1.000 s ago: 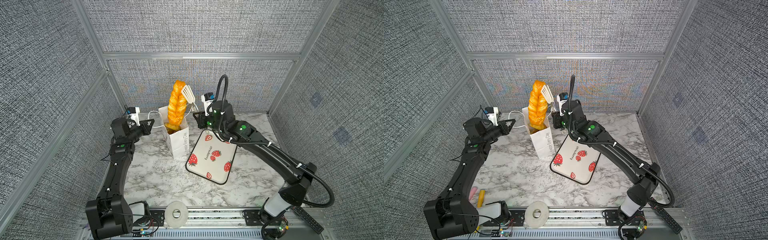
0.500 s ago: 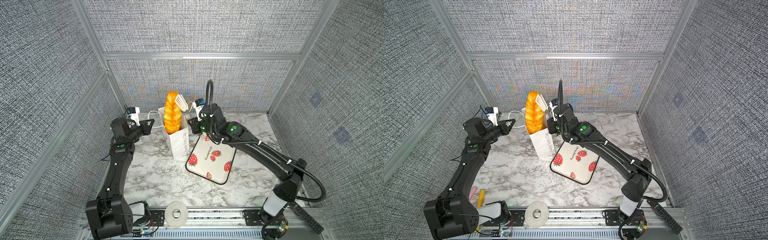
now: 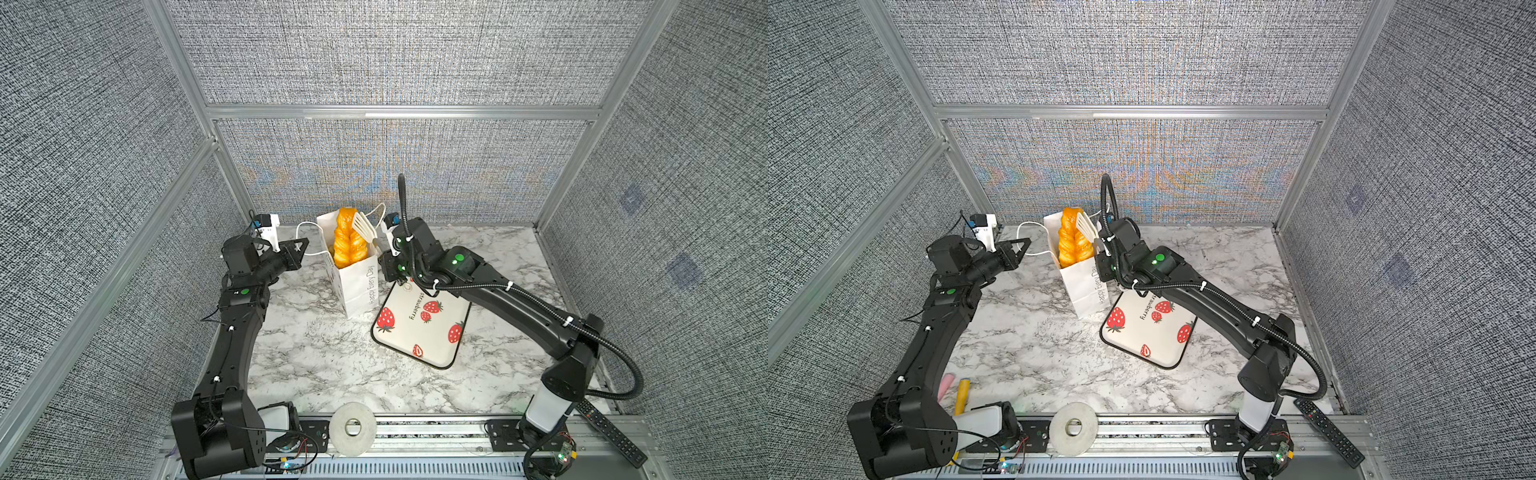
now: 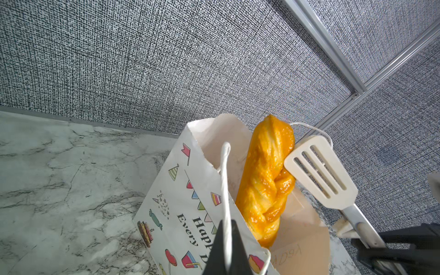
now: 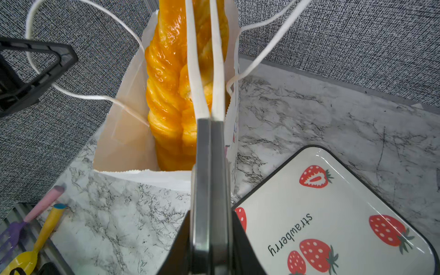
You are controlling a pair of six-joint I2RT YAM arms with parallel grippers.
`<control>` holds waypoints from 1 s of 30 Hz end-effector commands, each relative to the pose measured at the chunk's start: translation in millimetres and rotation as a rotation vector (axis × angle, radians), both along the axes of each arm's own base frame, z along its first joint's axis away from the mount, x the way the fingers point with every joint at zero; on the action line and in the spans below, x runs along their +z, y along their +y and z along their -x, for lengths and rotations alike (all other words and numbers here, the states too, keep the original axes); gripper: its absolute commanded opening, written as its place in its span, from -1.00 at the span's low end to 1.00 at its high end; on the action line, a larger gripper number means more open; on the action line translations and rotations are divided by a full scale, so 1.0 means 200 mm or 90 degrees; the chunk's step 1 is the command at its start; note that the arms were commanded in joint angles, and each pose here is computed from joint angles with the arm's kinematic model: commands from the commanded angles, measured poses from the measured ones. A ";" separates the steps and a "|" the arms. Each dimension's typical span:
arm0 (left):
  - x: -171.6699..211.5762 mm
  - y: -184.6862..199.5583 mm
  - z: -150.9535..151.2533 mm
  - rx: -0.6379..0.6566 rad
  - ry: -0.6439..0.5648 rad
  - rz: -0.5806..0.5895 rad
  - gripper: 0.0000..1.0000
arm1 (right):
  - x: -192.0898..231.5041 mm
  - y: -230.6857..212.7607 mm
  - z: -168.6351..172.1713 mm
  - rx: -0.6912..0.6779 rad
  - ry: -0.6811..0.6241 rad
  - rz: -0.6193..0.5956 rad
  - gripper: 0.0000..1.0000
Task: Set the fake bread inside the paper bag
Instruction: 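Lower the twisted pastry into the bag and open the tongs, then raise the tongs out of the bag while the left gripper releases the bag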
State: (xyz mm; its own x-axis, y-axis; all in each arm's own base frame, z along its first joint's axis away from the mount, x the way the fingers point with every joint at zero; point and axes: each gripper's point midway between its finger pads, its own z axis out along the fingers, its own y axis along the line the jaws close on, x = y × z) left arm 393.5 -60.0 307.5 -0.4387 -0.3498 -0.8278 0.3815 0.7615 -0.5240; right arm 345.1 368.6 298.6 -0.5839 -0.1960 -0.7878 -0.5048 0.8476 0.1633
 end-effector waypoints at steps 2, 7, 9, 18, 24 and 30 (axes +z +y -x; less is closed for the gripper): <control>0.02 0.00 0.00 0.001 -0.012 -0.005 -1.00 | -0.01 0.02 0.00 0.004 0.002 0.003 -0.67; 0.01 0.00 0.00 0.000 -0.012 -0.006 -1.00 | -0.01 0.02 0.01 0.002 0.002 0.007 -0.38; 0.01 0.00 0.00 0.000 -0.012 -0.006 -1.00 | 0.01 0.01 0.01 0.002 -0.003 0.006 -0.26; 0.01 0.01 0.00 0.002 -0.012 -0.006 -1.00 | 0.14 -0.05 0.01 -0.018 -0.043 -0.008 -0.09; 0.01 0.00 0.00 0.000 -0.011 -0.005 -1.00 | 0.27 -0.15 0.02 -0.049 -0.082 -0.023 -0.09; 0.02 0.00 0.00 -0.002 -0.016 -0.006 -1.00 | 0.34 -0.31 0.03 -0.092 -0.107 -0.029 -0.09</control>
State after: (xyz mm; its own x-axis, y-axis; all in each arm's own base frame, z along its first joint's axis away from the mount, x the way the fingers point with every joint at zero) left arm 393.4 -60.0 307.7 -0.4377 -0.3497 -0.8283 0.3821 0.7616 -0.5234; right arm 333.1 319.4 350.8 -0.5029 -0.1295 -0.8546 -0.4432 0.8875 0.1263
